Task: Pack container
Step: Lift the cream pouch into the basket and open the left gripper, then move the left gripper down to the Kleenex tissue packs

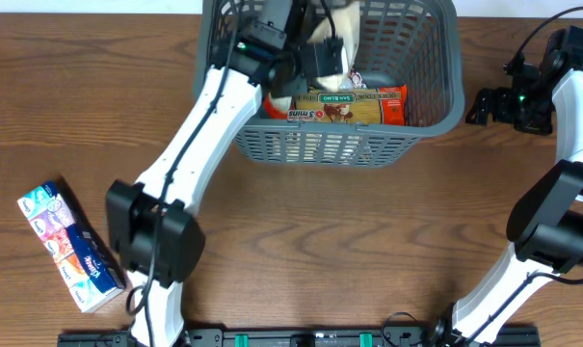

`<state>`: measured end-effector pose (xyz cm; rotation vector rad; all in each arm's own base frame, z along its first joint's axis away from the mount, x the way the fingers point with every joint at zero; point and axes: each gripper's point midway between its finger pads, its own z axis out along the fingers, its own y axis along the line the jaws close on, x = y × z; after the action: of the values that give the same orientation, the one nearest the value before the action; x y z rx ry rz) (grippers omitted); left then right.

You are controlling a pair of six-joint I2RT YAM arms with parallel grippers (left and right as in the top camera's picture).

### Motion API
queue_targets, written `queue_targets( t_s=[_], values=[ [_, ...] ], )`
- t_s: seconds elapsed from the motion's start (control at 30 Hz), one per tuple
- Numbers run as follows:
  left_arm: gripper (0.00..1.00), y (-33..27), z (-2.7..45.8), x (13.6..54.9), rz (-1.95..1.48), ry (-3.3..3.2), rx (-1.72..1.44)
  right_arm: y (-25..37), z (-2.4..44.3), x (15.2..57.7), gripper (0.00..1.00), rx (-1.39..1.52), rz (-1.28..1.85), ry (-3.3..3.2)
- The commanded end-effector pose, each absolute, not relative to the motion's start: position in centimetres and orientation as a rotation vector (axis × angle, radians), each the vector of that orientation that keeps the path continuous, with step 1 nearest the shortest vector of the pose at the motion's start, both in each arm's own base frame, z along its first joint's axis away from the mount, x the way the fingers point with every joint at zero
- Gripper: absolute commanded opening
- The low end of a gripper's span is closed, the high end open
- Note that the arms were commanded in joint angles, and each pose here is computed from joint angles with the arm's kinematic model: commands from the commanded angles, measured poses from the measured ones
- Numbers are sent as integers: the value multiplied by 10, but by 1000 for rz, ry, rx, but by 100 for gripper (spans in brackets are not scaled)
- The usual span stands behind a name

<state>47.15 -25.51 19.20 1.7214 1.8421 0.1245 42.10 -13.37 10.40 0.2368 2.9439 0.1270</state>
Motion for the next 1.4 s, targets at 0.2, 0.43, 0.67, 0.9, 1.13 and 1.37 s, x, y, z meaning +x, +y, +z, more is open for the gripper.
queue_targets(
  t_s=[0.2, 0.43, 0.67, 0.9, 1.13, 1.37],
  values=[
    [42, -253, 168, 461, 77, 1905, 1786, -135, 100, 418, 99, 235, 125, 2958],
    [99, -249, 171, 462, 108, 1911, 1777, -135, 100, 416, 99, 235, 128, 2965],
    [99, -217, 244, 478, 272, 2012, 1421, -134, 100, 416, 99, 235, 136, 2966],
    [99, -155, 363, 463, 217, 2005, 919, -133, 100, 417, 99, 235, 144, 2963],
    [99, -40, 424, 412, 219, 2095, 404, -133, 100, 417, 99, 234, 143, 2961],
    [99, 94, 389, 347, 319, 2325, -315, -133, 100, 416, 99, 233, 142, 2964]
  ],
)
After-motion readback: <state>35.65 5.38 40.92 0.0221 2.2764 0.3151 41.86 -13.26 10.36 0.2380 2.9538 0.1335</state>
